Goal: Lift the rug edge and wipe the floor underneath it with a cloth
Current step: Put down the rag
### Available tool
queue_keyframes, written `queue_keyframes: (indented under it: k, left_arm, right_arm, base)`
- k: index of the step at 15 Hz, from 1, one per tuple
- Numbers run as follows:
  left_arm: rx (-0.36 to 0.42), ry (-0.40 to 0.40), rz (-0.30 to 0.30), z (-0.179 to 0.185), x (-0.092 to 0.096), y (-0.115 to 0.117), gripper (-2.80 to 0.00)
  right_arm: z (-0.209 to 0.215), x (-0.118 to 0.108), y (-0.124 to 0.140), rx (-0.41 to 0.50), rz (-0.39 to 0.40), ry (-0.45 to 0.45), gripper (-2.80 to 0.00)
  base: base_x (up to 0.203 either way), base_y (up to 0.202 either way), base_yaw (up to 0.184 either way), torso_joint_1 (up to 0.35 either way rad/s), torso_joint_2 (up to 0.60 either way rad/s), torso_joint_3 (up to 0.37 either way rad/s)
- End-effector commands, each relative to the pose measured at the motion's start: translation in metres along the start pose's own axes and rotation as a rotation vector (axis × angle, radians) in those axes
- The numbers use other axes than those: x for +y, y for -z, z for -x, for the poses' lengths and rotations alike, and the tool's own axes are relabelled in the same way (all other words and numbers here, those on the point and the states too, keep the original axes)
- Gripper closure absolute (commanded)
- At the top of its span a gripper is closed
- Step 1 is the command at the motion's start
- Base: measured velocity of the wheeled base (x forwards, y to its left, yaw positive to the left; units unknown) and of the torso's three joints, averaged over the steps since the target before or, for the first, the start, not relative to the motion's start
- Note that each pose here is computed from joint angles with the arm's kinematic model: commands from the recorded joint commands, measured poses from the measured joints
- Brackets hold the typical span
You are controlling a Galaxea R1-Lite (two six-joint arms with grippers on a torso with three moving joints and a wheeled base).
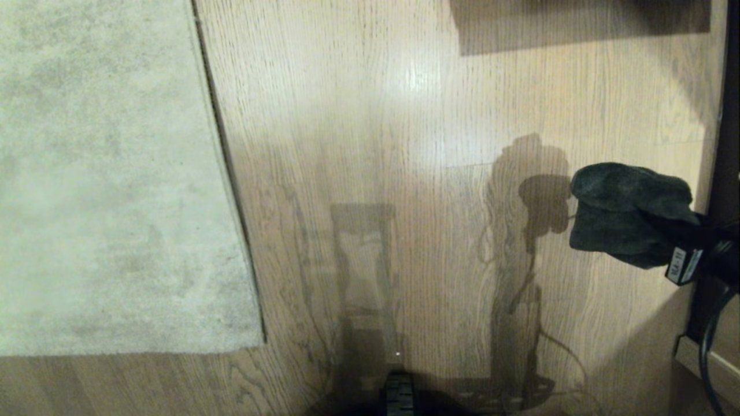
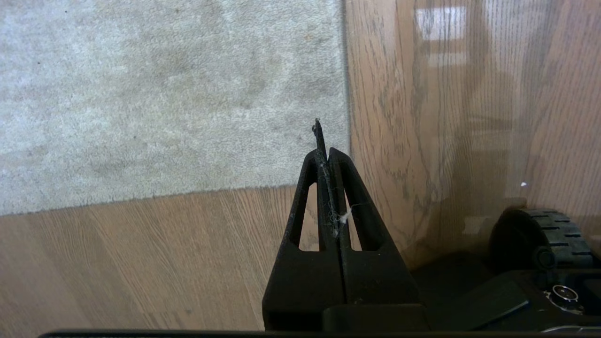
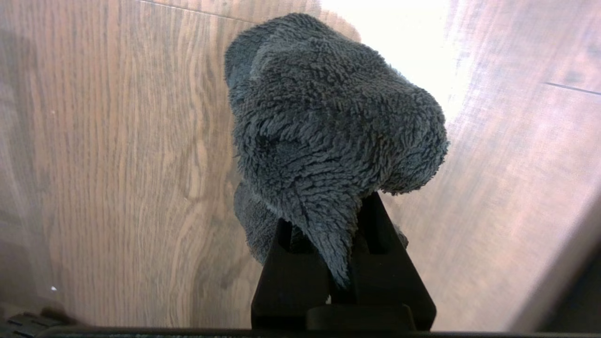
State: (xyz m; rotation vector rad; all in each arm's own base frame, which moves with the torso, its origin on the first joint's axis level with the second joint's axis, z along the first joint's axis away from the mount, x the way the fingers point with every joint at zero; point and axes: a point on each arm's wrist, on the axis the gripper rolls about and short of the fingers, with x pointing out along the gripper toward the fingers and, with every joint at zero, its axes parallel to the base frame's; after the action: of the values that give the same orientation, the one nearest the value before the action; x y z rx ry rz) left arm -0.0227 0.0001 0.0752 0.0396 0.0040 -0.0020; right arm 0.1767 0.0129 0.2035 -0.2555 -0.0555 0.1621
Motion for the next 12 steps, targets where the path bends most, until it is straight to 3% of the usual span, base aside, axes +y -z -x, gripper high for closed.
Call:
queue_keyframes:
  k: [1,6,7,12]
  left_arm:
    - [0.001,0.000,0.001,0.000,0.000,0.000,0.00]
    - [0.001,0.000,0.000,0.000,0.000,0.000,0.00]
    - [0.001,0.000,0.000,0.000,0.000,0.000,0.00]
    - [0.001,0.000,0.000,0.000,0.000,0.000,0.00]
  right_arm:
    - [-0.018,0.004,0.012,0.035,-0.004,-0.026,0.00]
    - [-0.042,0.008,0.026,0.028,-0.048,-0.034,0.00]
    - [-0.043,0.009,0.028,0.032,-0.060,-0.035,-2.80]
    - [-0.051,0.012,0.041,0.012,-0.159,-0.030,-2.80]
  base:
    - [0.000,0.000,0.000,0.000,0.00,0.000]
    - [0.000,0.000,0.000,0.000,0.00,0.000]
    - [0.000,0.000,0.000,0.000,0.00,0.000]
    - [0.000,0.000,0.000,0.000,0.00,0.000]
